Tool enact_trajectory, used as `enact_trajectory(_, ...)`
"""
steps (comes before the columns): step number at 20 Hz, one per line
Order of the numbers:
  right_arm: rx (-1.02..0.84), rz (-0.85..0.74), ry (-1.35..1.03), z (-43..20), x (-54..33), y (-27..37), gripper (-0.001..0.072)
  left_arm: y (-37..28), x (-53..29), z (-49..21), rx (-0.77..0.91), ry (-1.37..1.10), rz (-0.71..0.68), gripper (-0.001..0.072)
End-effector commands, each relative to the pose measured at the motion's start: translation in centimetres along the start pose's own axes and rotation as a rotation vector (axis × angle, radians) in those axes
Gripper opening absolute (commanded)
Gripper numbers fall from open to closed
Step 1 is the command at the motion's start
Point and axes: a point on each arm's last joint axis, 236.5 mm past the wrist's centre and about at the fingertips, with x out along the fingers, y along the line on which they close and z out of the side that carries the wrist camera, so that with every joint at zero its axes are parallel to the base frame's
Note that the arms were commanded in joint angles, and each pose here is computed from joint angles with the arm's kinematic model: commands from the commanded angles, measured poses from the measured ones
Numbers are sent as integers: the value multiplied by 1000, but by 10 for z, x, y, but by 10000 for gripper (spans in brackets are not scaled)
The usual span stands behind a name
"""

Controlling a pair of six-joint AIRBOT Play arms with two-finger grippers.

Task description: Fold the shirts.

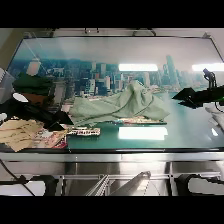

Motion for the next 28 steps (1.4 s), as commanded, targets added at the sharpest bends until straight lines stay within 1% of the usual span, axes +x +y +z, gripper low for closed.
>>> enact_trajectory(1, 2, -2, 3, -1, 1, -1, 647, -2, 10, 25, 38, -4, 34, 646)
enact_trajectory(2, 2, -2, 3, -1, 1, -1, 646, -5, 8, 32, 55, -20, 41, 449)
enact_trajectory(3, 3, -2, 4, -1, 1, -2, 647, -9, 5, 40, 73, -44, 51, 291)
enact_trajectory(4, 7, -1, 8, -1, 3, -3, 646, -12, 3, 47, 89, -63, 58, 189)
enact_trajectory(5, 14, 0, 16, -3, 6, -6, 647, -16, 2, 50, 103, -71, 62, 43)
enact_trajectory(6, 25, 3, 30, -5, 10, -9, 647, -18, 0, 53, 116, -76, 64, 24)
enact_trajectory(9, 61, 29, 107, -19, 29, -19, 646, -21, 2, 50, 123, -65, 64, 24)
enact_trajectory(12, 55, 64, 201, -38, 51, -23, 645, -21, 1, 45, 121, -45, 57, 24)
enact_trajectory(17, 24, 109, 306, -60, 89, -7, 642, -23, 1, 40, 120, -23, 50, 24)
enact_trajectory(18, -9, 121, 322, -63, 92, 1, 534, -23, 1, 39, 120, -18, 48, 24)
enact_trajectory(19, -43, 153, 335, -66, 93, 11, 266, -23, 1, 38, 120, -15, 47, 24)
enact_trajectory(20, -60, 199, 345, -68, 92, 24, 80, -24, 1, 38, 121, -16, 46, 24)
enact_trajectory(21, -57, 234, 346, -66, 88, 34, 24, -25, 0, 38, 124, -21, 47, 24)
enact_trajectory(23, -84, 265, 319, -56, 74, 47, 25, -30, -9, 39, 142, -49, 53, 23)
enact_trajectory(27, -147, 247, 199, -28, 26, 62, 24, -40, -46, 40, 163, -152, 58, 23)
enact_trajectory(28, -154, 251, 184, -27, 12, 68, 24, -49, -60, 37, 164, -185, 34, 23)
